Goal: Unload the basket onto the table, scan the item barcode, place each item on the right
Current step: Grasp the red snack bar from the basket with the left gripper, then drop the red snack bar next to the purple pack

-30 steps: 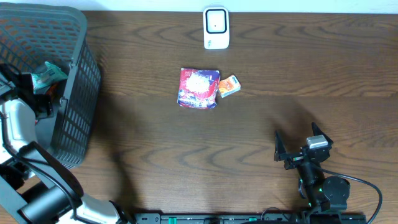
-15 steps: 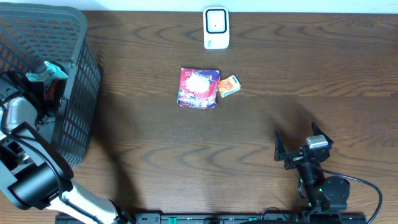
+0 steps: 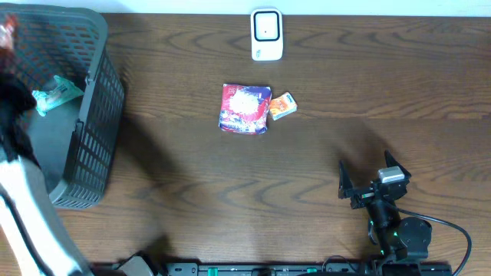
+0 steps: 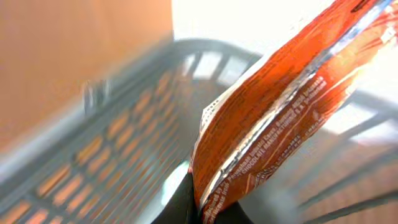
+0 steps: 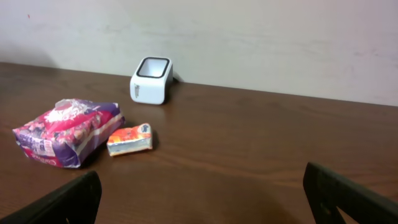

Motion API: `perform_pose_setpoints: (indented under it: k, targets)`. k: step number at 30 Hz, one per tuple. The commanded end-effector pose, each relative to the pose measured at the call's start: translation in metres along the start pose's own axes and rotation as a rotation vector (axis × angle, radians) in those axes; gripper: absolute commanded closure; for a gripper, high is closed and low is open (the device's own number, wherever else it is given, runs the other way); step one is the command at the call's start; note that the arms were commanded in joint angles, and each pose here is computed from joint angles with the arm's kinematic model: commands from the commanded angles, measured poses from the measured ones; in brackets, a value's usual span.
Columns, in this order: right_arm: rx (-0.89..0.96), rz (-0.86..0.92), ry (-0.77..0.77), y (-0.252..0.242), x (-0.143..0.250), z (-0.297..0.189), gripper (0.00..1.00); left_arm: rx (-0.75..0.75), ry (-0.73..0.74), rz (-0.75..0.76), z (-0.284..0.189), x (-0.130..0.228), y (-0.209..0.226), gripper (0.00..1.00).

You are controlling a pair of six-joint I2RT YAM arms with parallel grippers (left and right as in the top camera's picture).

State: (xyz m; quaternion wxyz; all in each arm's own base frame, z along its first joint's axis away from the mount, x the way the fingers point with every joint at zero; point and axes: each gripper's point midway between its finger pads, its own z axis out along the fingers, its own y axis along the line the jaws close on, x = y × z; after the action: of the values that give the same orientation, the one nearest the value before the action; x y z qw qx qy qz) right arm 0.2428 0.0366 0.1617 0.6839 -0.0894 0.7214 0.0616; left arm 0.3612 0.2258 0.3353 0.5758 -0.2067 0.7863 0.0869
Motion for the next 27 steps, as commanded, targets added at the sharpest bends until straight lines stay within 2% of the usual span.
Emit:
perform_pose_setpoints:
  k: [1,4,7,11,13,16,20,27]
  targets:
    - [0.013,-0.011,0.001,-0.003,0.001,0.000,0.01,0.263,-0.088,-0.297,-0.042,-0.040,-0.056,0.93]
    - [0.013,-0.011,0.001,-0.003,0.001,0.000,0.01,0.395,-0.061,-0.454,-0.063,-0.046,-0.102,0.93]
    - [0.013,-0.011,0.001,-0.003,0.001,0.000,0.01,0.531,0.025,-0.454,-0.071,-0.033,-0.160,0.93]
    - [0.013,-0.011,0.001,-0.003,0.001,0.000,0.01,0.695,0.229,-0.398,-0.082,0.014,-0.242,0.93]
    - [0.013,-0.011,0.001,-0.003,0.001,0.000,0.01,0.709,0.344,-0.368,-0.082,0.047,-0.272,0.93]
    - [0.013,-0.011,0.001,-0.003,0.001,0.000,0.01,0.625,0.477,-0.296,-0.069,0.102,-0.303,0.93]
    - [0.013,-0.011,0.001,-0.003,0.001,0.000,0.01,0.443,0.532,-0.193,-0.041,0.155,-0.314,0.93]
    - [0.013,-0.011,0.001,-0.003,0.001,0.000,0.01,0.083,0.547,-0.031,0.013,0.221,-0.277,0.93]
